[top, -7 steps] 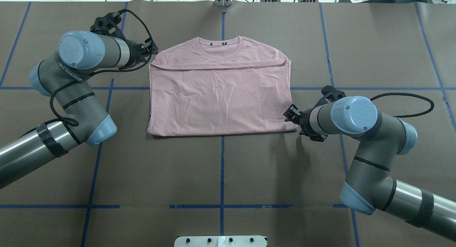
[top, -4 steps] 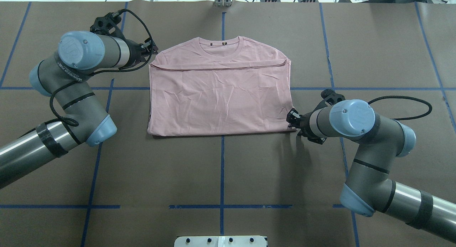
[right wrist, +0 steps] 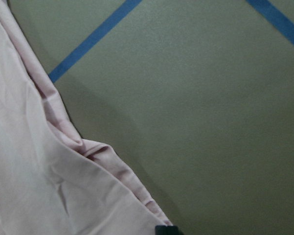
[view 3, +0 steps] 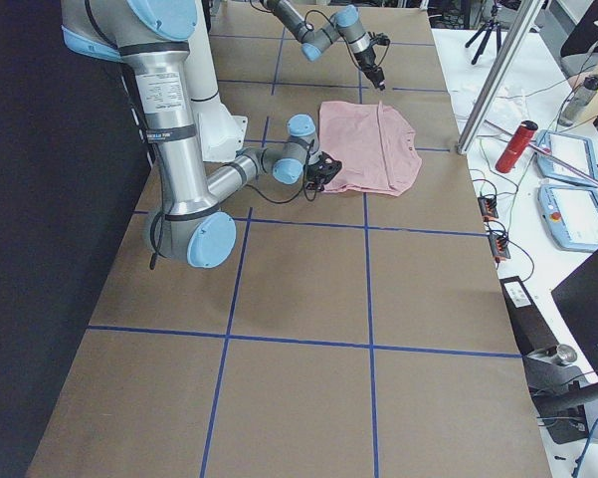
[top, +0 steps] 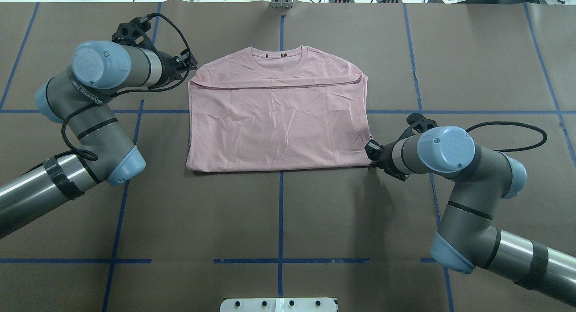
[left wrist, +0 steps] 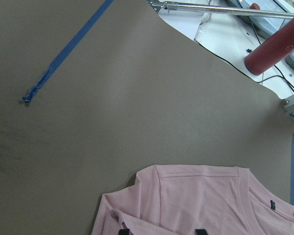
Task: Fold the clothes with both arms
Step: 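Move the right gripper down to the folded shirt's side edge, then grasp the side edge of the folded shirt with the right gripper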
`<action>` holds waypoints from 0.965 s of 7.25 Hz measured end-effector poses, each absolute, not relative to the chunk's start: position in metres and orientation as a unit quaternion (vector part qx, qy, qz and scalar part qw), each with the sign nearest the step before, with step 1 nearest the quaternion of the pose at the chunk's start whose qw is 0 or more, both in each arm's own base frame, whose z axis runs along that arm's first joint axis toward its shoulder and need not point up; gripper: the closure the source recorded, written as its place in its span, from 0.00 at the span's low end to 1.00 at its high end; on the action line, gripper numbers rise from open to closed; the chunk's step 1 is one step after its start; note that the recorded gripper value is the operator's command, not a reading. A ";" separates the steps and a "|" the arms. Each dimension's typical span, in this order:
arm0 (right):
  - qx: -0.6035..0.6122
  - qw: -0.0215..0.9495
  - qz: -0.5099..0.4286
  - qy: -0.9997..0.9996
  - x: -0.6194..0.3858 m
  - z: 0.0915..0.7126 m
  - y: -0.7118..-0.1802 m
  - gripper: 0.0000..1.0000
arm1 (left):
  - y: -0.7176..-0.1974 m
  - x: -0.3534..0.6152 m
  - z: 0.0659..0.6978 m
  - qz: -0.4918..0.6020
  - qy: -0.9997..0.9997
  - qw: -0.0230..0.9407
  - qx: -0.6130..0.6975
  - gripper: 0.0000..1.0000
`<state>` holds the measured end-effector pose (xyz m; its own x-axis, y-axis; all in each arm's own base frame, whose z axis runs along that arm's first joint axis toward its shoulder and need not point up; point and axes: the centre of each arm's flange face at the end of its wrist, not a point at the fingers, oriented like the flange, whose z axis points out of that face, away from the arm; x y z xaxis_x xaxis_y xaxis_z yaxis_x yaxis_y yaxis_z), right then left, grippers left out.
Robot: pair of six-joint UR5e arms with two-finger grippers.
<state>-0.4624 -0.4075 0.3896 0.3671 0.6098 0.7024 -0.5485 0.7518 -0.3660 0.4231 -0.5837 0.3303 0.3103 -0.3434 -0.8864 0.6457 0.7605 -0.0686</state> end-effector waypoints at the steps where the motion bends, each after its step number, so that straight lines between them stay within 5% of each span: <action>1: -0.034 0.825 0.350 -0.443 -0.461 0.386 -0.408 1.00 | -0.584 0.423 0.331 -0.311 0.498 0.795 0.151 0.46; 6: -0.025 0.811 0.343 -0.473 -0.419 0.360 -0.386 0.95 | -0.581 0.420 0.333 -0.312 0.498 0.795 0.152 0.46; 7: -0.026 0.809 0.342 -0.477 -0.414 0.356 -0.378 0.58 | -0.580 0.419 0.333 -0.312 0.498 0.795 0.152 0.46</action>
<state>-0.4136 -0.3785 0.3562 0.3107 0.5780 0.7545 -0.5289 0.7647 -0.3681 0.4194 -0.5803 0.3333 0.3097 -0.3456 -0.8858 0.6474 0.7590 -0.0698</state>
